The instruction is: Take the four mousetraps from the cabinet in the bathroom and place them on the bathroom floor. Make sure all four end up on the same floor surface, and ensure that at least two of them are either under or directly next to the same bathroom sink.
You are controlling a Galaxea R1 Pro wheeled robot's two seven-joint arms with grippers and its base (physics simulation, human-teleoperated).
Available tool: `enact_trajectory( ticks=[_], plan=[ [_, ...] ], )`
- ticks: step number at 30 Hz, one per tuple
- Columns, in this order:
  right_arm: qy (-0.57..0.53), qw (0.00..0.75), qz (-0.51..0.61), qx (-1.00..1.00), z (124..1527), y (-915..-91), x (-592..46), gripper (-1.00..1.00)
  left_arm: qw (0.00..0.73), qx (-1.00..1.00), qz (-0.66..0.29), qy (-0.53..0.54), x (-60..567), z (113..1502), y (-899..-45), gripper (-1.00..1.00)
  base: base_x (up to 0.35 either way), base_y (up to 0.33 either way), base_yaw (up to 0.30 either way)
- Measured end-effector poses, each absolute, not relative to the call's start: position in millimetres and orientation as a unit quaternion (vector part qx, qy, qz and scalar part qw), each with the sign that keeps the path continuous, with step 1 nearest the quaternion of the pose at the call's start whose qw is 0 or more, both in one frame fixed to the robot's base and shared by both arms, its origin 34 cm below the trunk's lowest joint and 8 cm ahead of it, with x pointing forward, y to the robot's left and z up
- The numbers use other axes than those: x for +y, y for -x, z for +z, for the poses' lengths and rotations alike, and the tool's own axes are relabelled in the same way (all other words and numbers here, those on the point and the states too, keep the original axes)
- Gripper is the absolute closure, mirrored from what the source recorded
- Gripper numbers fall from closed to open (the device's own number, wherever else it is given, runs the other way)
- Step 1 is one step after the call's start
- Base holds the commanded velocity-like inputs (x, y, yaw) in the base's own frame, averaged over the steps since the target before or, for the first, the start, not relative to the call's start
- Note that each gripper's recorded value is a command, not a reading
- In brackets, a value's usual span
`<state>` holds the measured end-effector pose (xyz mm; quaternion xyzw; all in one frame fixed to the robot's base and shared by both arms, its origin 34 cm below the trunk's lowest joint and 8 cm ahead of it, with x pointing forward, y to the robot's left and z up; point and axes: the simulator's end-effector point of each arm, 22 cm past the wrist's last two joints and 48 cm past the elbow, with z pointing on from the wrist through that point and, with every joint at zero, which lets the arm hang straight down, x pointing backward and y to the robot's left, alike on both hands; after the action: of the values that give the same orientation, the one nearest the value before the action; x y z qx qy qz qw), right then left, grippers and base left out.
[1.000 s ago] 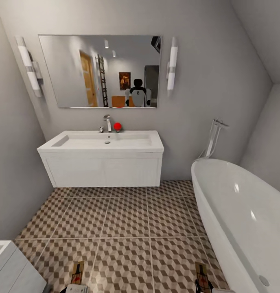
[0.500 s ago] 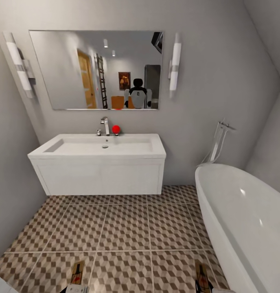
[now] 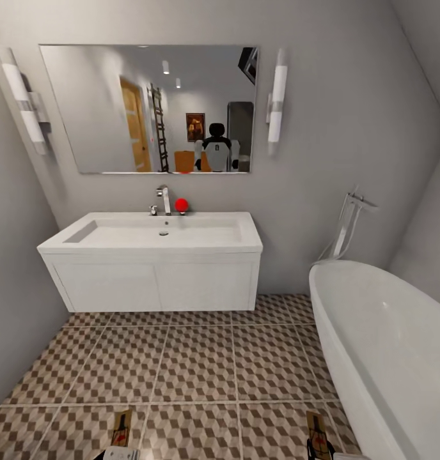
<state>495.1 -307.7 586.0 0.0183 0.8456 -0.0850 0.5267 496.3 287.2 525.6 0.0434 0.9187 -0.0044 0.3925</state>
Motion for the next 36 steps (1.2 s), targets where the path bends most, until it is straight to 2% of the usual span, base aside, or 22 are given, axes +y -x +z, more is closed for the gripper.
enact_trajectory(
  ticks=[10, 22, 36],
  plan=[
    [-0.018, 0.527, -0.085, 0.846, 585.9, -495.1, -307.6, 1.00, 0.393, 0.919, -0.004, -0.043, 287.2, 525.6, -496.4, 1.00, 0.001, 0.142, 0.000],
    [-0.018, 0.527, -0.088, 0.845, 586.3, -494.8, -311.9, 1.00, 0.393, 0.919, -0.004, -0.043, 288.1, 525.7, -496.4, 1.00, 0.001, 0.013, 0.000],
    [-0.016, 0.527, -0.086, 0.845, 586.6, -495.3, -310.2, 1.00, 0.393, 0.918, -0.004, -0.043, 288.2, 525.9, -496.4, 1.00, 0.228, 0.000, 0.000]
  ],
)
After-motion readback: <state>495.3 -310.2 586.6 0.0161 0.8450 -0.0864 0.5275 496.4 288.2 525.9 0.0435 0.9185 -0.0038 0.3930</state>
